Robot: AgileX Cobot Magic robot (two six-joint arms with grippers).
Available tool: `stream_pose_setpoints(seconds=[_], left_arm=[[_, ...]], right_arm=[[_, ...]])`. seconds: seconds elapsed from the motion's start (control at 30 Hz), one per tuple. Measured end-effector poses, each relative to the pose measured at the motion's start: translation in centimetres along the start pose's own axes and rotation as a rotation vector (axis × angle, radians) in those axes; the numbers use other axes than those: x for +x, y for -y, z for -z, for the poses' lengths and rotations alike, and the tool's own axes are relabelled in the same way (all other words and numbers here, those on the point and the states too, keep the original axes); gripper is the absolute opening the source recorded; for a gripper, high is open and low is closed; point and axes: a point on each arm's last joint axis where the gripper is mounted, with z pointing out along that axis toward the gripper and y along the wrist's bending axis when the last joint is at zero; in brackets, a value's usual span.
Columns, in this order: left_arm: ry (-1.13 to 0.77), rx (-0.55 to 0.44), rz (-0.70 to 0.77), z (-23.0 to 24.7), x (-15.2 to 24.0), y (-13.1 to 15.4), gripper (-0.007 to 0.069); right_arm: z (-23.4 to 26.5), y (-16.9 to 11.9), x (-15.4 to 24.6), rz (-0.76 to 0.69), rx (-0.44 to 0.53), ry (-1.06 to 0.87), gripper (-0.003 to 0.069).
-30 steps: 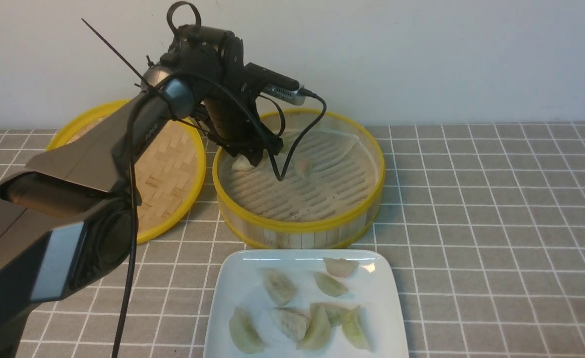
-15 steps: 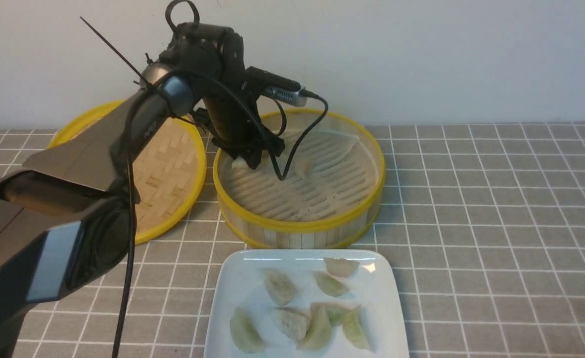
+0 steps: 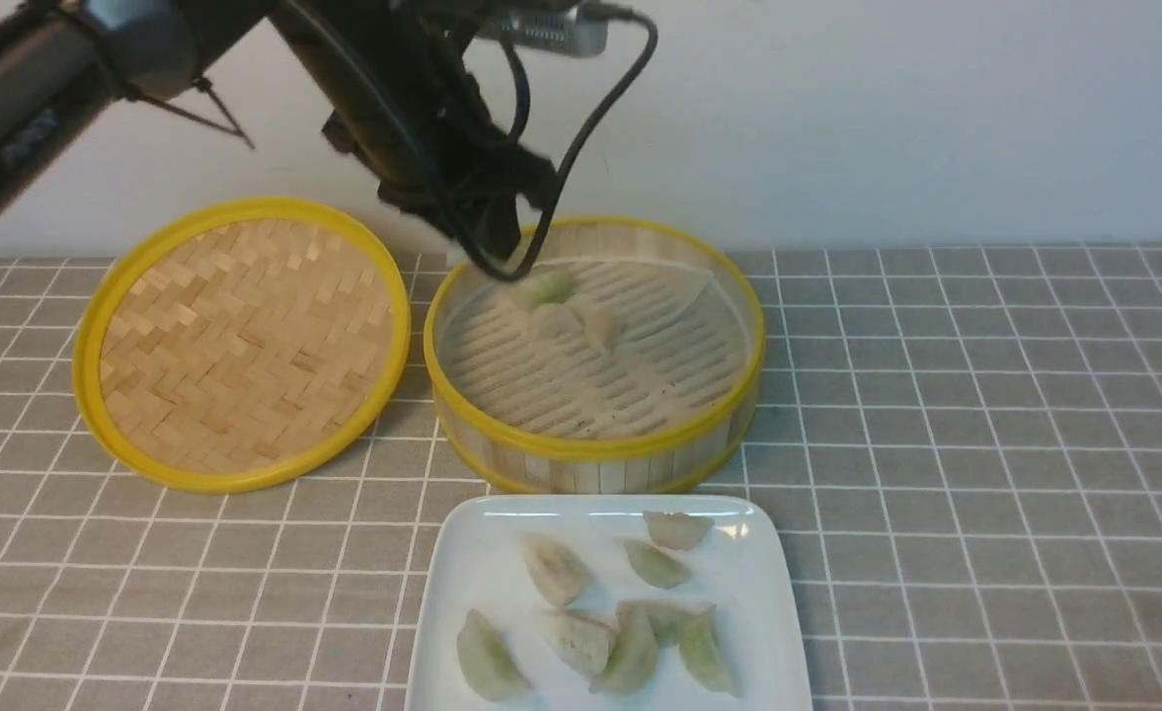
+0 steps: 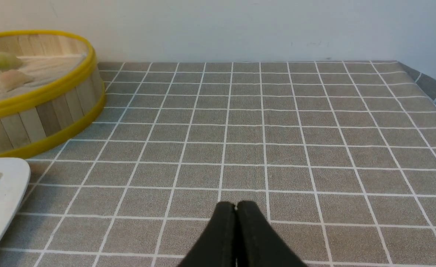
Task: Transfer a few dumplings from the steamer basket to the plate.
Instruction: Use the left arm to put the dumpling into the plate
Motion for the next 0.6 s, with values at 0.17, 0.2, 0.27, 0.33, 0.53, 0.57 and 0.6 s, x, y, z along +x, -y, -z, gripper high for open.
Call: stream_pose_setpoints(seconds=[0.17,0.2,0.27,0.33,0.53,0.57,0.6], left_arm=[[-0.265,0.073,-0.022,-4.6,6.9,2.6,0.0181],[-0.291,0.086,-0.033,-5.1,7.7,3.1,0.0181],[-0.338,0.109,-0.051,-6.1,9.2,4.0,0.0181],[-0.373,0.137,-0.071,-6.9,10.4,5.2,0.0181],[-0.388,0.172,-0.135,-7.9,11.5,8.1,0.0181],[-0.389,0.183,-0.153,-7.9,11.6,8.7,0.0181],[-0.389,0.189,-0.166,-7.9,11.6,9.1,0.0181]], right_arm=[[0.0,0.0,0.0,0.0,0.0,0.0,-0.0015],[0.0,0.0,0.0,0.0,0.0,0.0,-0.0015],[0.0,0.0,0.0,0.0,0.0,0.0,-0.0015],[0.0,0.0,0.0,0.0,0.0,0.0,-0.0015],[0.0,0.0,0.0,0.0,0.0,0.0,-0.0015],[0.0,0.0,0.0,0.0,0.0,0.0,-0.0015],[0.0,0.0,0.0,0.0,0.0,0.0,-0.0015]])
